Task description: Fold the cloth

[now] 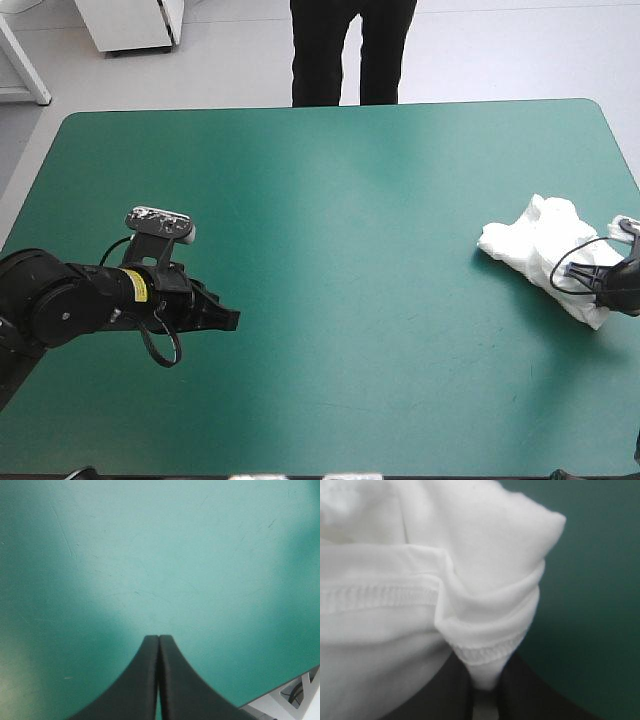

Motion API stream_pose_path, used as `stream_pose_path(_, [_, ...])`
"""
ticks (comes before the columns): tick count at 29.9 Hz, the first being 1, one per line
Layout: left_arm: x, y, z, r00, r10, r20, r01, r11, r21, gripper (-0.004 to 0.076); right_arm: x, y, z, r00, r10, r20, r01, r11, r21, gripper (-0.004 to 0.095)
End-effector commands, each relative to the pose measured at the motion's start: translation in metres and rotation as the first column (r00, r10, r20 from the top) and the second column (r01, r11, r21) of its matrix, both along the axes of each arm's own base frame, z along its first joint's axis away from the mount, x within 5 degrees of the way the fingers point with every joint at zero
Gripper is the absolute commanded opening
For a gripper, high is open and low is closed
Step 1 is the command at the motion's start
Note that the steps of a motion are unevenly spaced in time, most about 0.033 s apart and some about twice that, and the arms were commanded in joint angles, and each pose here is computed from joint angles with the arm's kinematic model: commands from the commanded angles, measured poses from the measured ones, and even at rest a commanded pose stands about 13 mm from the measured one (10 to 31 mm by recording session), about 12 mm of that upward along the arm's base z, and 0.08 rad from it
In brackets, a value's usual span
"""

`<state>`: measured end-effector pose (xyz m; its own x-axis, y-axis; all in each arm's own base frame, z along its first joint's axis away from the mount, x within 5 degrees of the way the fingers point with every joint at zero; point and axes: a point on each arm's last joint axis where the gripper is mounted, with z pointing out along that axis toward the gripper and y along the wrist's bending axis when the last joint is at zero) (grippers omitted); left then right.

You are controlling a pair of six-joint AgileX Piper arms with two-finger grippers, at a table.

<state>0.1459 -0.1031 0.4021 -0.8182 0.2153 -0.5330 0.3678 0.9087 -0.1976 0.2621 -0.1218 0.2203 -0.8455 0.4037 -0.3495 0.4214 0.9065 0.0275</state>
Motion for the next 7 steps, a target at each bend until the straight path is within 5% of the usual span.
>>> stream_pose_path(1, [-0.0049,0.0011,0.0101,0.999,-0.009,0.033,0.01,0.999,-0.033,-0.001,-0.0039,-0.0039,0.0117,0.999,0.032,0.014,-0.032,0.998,-0.048,0.0104])
stream_pose_path(7, [-0.0049,0.0011,0.0101,0.999,-0.009,0.033,0.01,0.999,-0.033,-0.001,-0.0028,-0.0012,0.0195,1.0,0.013,0.006,-0.013,1.0,0.004,0.0634])
